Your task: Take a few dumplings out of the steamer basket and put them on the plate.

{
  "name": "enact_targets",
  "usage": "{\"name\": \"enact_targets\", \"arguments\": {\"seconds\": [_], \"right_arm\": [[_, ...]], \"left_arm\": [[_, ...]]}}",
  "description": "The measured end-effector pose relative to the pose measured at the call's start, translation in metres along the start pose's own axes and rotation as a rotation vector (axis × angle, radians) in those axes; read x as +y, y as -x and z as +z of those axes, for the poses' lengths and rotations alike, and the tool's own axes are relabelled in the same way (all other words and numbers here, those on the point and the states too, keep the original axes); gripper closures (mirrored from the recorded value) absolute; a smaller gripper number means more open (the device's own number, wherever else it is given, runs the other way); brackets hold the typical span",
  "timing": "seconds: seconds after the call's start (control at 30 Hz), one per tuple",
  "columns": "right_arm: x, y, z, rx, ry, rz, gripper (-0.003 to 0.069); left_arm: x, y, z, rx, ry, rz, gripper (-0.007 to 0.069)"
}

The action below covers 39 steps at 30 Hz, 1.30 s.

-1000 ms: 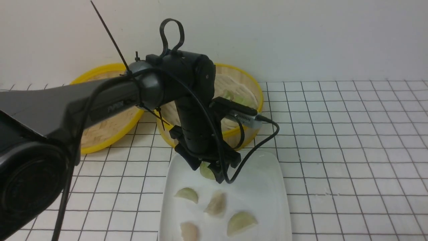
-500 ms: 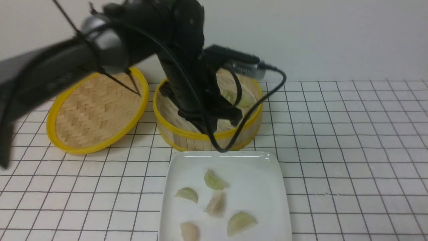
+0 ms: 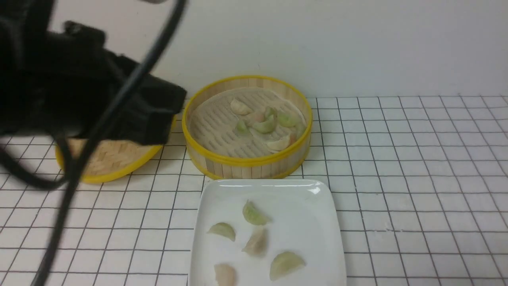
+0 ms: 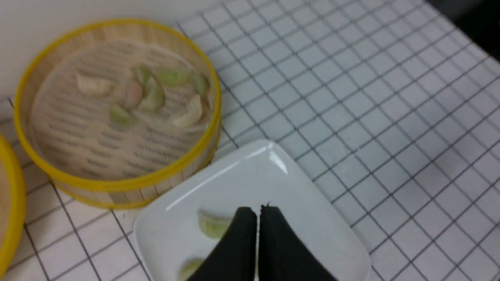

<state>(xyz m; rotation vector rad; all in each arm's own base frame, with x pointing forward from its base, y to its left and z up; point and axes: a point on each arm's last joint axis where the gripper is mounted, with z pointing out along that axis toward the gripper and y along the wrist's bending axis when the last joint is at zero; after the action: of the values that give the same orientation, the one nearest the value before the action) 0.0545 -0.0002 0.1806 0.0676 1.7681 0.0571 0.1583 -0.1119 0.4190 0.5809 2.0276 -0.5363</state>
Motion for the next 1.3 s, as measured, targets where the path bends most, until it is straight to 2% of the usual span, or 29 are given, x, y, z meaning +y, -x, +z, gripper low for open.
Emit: {"name": "enact_targets", "arguments": {"seconds": [0.07,0.23,0.33,0.5,0.57,0.63,0.73,0.87,0.97,1.1,1.3], "right_arm": [[0.000,0.000,0.000,0.000,0.000,0.000,0.0669],[0.000,0.000,0.000,0.000,0.000,0.000,0.0669],[0.000,0.000,0.000,0.000,0.000,0.000,0.0669],[0.000,0.000,0.000,0.000,0.000,0.000,0.0669],[0.000,0.000,0.000,0.000,0.000,0.000,0.0669],[0.000,0.000,0.000,0.000,0.000,0.000,0.0669],[0.000,0.000,0.000,0.000,0.000,0.000,0.0669],[0.000,0.000,0.000,0.000,0.000,0.000,0.0669],[0.000,0.000,0.000,0.000,0.000,0.000,0.0669],[0.000,0.000,0.000,0.000,0.000,0.000,0.0669],[0.000,0.000,0.000,0.000,0.000,0.000,0.0669]], "left_arm": [[-0.002,-0.018,-0.032,-0.119,0.004,0.024,0.0631],[-0.003,-0.042,-0.077,-0.434,0.034,0.067,0.0631],[-0.002,-0.070,-0.102,-0.622,0.055,0.090,0.0631],[0.002,-0.114,-0.113,-0.750,0.071,0.104,0.0631],[0.005,-0.129,-0.108,-0.755,0.084,0.115,0.0631],[0.010,-0.148,-0.096,-0.732,0.137,0.126,0.0631],[0.022,-0.175,-0.076,-0.671,0.269,0.089,0.0631],[0.044,-0.226,-0.044,-0.562,0.480,-0.044,0.0631],[0.054,-0.255,-0.029,-0.504,0.566,-0.125,0.0631],[0.059,-0.274,-0.019,-0.393,0.600,-0.197,0.0631],[0.060,-0.283,-0.016,-0.272,0.615,-0.172,0.0631]]}}
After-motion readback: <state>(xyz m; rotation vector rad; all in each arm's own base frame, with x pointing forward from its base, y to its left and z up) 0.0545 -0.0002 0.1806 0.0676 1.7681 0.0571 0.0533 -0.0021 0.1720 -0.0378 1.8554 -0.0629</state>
